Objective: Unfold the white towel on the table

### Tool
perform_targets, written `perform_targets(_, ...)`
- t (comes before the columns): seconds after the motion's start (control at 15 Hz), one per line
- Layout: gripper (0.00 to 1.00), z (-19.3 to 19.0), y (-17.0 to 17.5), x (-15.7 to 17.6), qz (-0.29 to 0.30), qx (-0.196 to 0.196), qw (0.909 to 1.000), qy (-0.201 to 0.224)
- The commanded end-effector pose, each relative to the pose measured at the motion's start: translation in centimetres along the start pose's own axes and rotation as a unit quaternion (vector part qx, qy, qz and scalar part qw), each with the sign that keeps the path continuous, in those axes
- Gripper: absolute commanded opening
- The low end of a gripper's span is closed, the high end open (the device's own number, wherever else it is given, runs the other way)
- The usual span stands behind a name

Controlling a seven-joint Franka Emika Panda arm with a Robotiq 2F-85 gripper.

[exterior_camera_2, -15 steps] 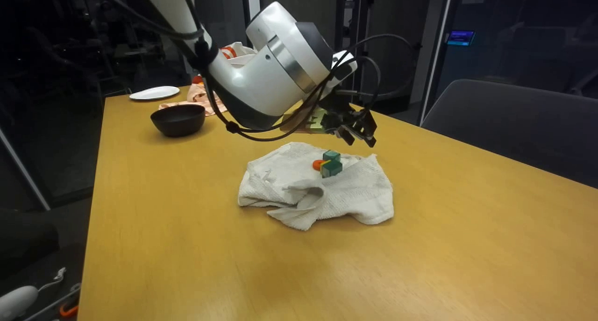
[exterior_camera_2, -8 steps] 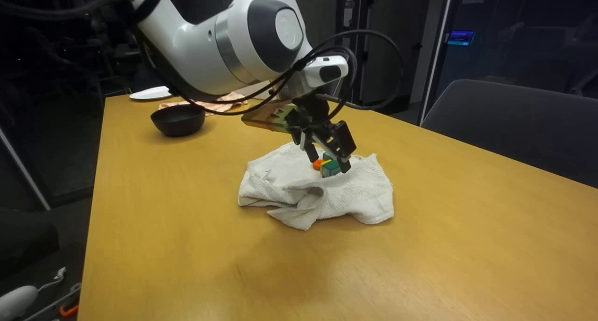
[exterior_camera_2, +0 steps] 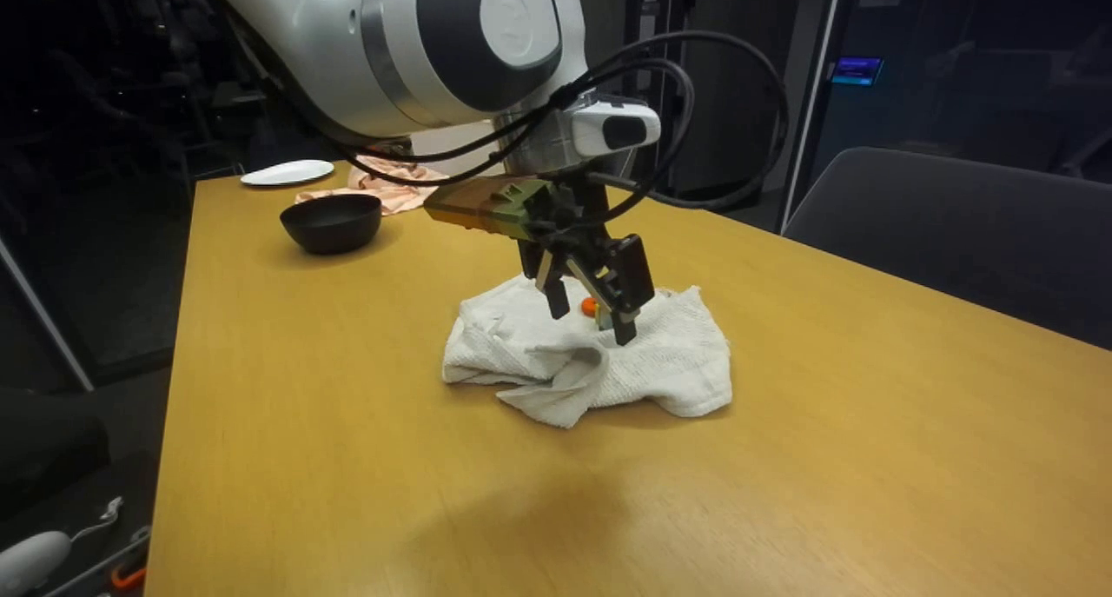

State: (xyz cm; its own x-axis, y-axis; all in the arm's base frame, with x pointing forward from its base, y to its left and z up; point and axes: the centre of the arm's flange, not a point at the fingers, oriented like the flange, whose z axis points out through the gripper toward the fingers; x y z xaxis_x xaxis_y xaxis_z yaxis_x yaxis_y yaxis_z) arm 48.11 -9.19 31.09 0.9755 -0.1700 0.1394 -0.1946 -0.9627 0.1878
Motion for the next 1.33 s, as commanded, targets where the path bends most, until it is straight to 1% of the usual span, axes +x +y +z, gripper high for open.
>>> perform_targets(0.0, 1.0, -2.9, -0.6, -1.8, -0.025, 0.014, 0.9995, 0.01)
perform_targets(0.13, 1.0, -3.9, -0.9, -2.3, -0.072, 0.017, 0.9967, 0.034)
perform_targets(0.2, 1.0, -3.9, -1.1, -2.4, -0.077, 0.024, 0.9967, 0.011)
perform_targets(0.33, 1.0, -3.8, -1.9, -3.1, -0.068, 0.045, 0.9965, -0.021)
perform_targets(0.53, 1.0, -4.0, -3.8, -5.0, -0.048, 0.074, 0.9929, -0.081)
perform_targets(0.6, 1.0, -4.1, -4.4, -5.6, -0.049, 0.084, 0.9915, -0.086)
perform_targets(0.67, 1.0, -4.0, -5.1, -5.8, -0.051, 0.091, 0.9907, -0.088)
perform_targets(0.8, 1.0, -3.1, -6.4, -6.1, -0.08, 0.098, 0.9897, -0.067)
perform_targets(0.93, 1.0, -2.2, -7.6, -6.1, -0.095, 0.096, 0.9895, -0.051)
perform_targets(1.07, 1.0, -1.1, -8.4, -6.1, -0.097, 0.094, 0.99, -0.04)
perform_targets(1.27, 1.0, 0.1, -9.1, -6.3, -0.098, 0.098, 0.9897, -0.035)
